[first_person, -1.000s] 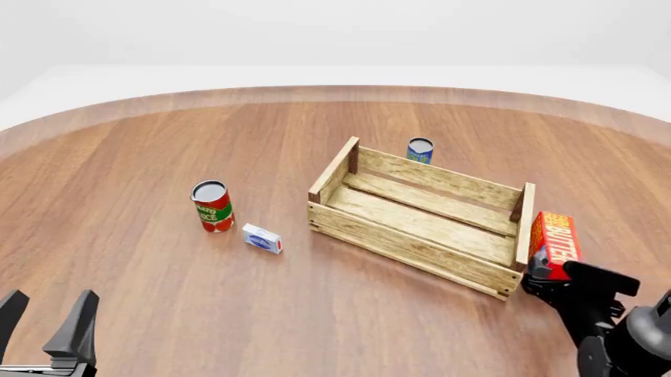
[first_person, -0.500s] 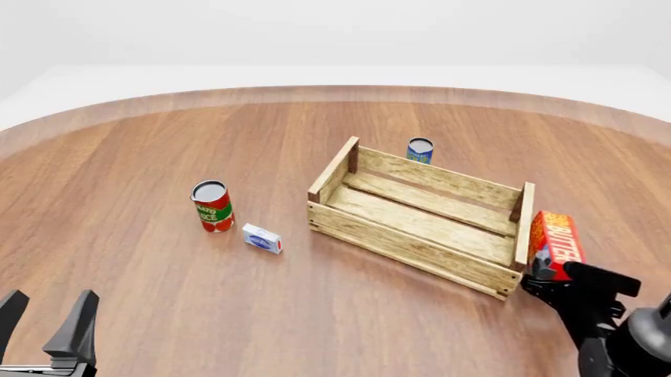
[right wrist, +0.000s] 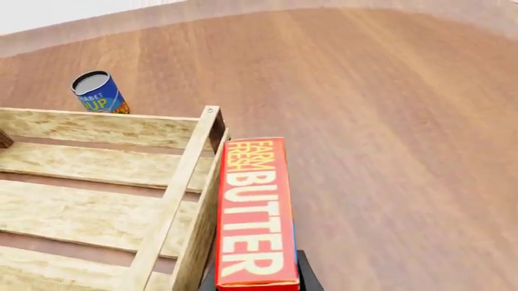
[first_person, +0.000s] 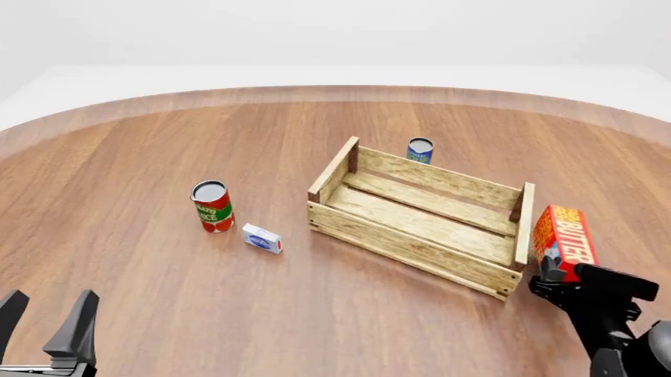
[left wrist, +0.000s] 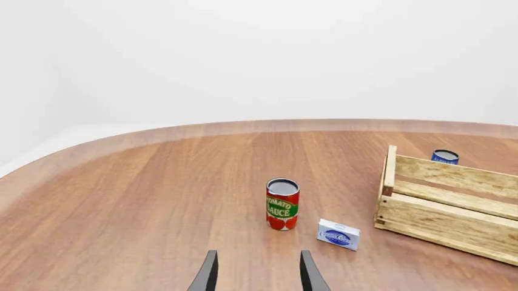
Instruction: Pick up the butter and put it in the tray.
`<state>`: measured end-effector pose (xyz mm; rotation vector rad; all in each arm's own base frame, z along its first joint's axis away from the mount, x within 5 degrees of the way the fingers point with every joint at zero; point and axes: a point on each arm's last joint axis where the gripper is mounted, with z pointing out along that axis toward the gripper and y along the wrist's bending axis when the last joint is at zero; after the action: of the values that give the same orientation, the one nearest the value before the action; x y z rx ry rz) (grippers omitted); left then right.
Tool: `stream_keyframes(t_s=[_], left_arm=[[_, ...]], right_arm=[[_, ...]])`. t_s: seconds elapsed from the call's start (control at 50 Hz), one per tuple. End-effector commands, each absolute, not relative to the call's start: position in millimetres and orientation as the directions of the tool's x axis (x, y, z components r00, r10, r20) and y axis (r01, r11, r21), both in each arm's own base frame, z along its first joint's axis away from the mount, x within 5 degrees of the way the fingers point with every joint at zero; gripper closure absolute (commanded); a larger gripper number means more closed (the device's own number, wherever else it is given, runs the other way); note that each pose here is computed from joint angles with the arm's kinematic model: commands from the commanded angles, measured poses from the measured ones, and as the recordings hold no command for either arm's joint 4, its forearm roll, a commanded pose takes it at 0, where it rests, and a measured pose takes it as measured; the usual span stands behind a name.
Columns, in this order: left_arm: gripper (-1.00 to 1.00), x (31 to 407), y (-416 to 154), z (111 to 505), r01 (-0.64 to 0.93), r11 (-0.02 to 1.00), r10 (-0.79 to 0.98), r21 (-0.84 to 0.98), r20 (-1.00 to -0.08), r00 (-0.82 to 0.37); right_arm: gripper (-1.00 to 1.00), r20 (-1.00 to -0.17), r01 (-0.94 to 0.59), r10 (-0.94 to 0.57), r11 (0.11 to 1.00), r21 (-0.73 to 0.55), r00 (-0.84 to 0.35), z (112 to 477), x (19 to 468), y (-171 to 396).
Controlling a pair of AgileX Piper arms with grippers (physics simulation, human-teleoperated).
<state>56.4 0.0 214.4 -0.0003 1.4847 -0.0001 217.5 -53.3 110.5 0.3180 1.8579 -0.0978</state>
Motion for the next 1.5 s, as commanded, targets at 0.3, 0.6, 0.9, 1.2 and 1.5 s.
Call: stream_keyframes(t_s=[0.3,0.6,0.9,1.2,1.5], left_arm=[[-1.0,56,0,214,0.0,1.0,0.0,0.0,-0.996,0.086],[-1.0,56,0,214,0.0,1.0,0.0,0.0,-0.996,0.086],[-1.0,56,0,214,0.0,1.0,0.0,0.0,-0.996,0.086],[-1.0,56,0,214,0.0,1.0,0.0,0.0,-0.996,0.086],[-1.0,56,0,214,0.0,1.0,0.0,0.0,-0.996,0.086]], right_arm=[[1.0,-0.963,0.257,0.158,0.961,0.099,-0.22,128,200,-48],[1.0,-0.968,0.257,0.146,0.962,0.09,-0.206,134,189,-46],[1.0,-0.976,0.253,0.129,0.964,0.081,-0.178,142,179,-44],[1.0,-0.98,0.247,0.117,0.966,0.075,-0.162,147,167,-40],[1.0,-0.983,0.229,0.102,0.971,0.065,-0.154,158,160,-36]])
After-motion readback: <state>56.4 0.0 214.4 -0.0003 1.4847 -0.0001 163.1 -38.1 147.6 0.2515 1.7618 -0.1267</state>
